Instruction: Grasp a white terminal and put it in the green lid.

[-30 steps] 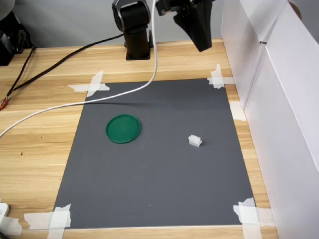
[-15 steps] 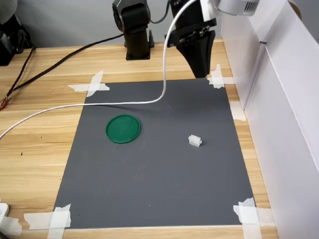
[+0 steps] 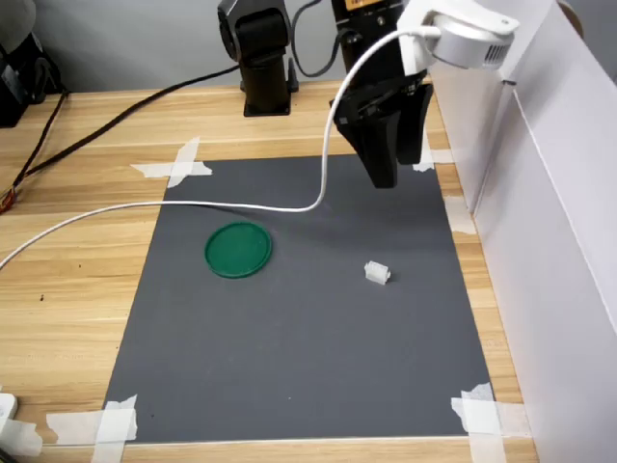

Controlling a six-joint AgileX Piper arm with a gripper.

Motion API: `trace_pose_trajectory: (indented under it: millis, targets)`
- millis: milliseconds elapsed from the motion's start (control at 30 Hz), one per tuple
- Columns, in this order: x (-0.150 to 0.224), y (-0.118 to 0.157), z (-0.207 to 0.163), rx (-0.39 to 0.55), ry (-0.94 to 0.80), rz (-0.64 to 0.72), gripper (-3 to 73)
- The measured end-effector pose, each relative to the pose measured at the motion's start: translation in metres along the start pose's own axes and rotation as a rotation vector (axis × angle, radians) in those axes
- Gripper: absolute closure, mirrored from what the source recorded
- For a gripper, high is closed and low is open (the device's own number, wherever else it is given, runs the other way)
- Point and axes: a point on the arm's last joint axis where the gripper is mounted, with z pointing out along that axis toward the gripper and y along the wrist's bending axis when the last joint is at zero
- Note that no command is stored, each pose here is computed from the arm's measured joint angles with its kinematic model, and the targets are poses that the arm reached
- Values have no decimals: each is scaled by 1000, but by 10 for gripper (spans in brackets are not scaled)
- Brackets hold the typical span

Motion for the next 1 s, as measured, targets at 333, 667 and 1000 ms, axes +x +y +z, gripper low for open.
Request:
trace_pose_trajectory:
  millis: [333,667,1000]
  targets:
    - [0,-3,42,-43,119,-49,62]
    - [21,-20,71,-115,169,-39,64]
    - [27,-14,101,-188,201,-94,66]
